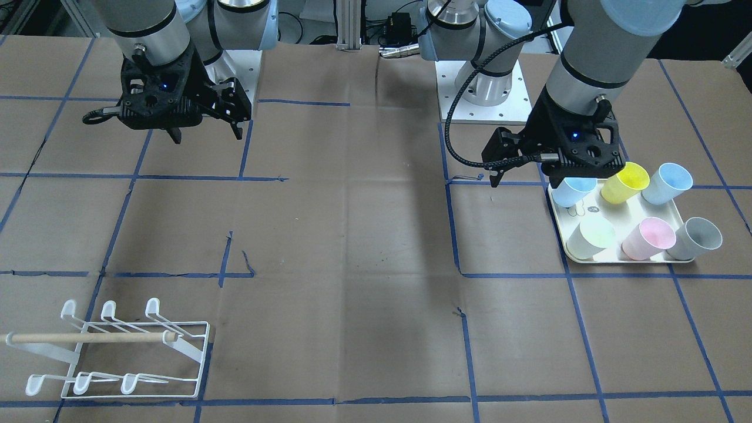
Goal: Transfer IKEA cup to right arm and place on rack
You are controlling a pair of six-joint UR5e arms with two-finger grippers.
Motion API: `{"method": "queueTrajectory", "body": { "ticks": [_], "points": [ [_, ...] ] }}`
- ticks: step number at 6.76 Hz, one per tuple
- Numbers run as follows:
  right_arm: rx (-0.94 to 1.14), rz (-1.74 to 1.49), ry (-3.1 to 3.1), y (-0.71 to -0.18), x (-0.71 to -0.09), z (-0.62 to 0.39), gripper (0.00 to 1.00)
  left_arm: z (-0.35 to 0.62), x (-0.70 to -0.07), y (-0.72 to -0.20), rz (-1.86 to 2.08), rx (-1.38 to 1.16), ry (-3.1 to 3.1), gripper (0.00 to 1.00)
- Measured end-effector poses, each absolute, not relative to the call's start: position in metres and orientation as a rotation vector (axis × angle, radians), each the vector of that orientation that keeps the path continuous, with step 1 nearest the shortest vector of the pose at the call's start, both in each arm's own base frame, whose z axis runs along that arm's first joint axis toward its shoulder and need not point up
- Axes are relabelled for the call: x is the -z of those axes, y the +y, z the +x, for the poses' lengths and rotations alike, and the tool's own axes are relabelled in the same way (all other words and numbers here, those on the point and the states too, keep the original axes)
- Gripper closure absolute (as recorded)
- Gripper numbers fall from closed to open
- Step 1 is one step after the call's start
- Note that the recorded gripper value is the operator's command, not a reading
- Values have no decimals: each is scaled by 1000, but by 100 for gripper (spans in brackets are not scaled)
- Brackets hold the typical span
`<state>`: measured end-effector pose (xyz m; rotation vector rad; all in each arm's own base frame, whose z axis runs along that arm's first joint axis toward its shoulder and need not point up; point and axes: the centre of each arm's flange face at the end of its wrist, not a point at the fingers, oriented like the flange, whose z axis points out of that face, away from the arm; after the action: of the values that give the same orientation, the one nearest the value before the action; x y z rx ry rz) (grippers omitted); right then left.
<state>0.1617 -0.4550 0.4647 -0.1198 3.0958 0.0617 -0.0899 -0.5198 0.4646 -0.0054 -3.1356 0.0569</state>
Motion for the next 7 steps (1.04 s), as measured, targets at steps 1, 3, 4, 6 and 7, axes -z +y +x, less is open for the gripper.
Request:
{"method": "queueTrajectory", "body": {
  "ticks": [1,3,4,6,7],
  "points": [
    [-62,-120,3095,-455,-465,162,0,-61,-466,-520,-14,-50,-3137,0],
    [-62,-122,3096,-455,-465,162,0,7,-462,-516,-3,-13,-3141,0],
    [-62,-125,3096,-455,-465,162,0,49,-453,-507,17,25,-3141,1],
    [-63,-123,3095,-455,-465,162,0,94,-429,-488,45,74,-3128,1],
    [-64,-122,3095,-455,-464,162,0,102,-415,-491,49,82,-3125,1]
  ]
}}
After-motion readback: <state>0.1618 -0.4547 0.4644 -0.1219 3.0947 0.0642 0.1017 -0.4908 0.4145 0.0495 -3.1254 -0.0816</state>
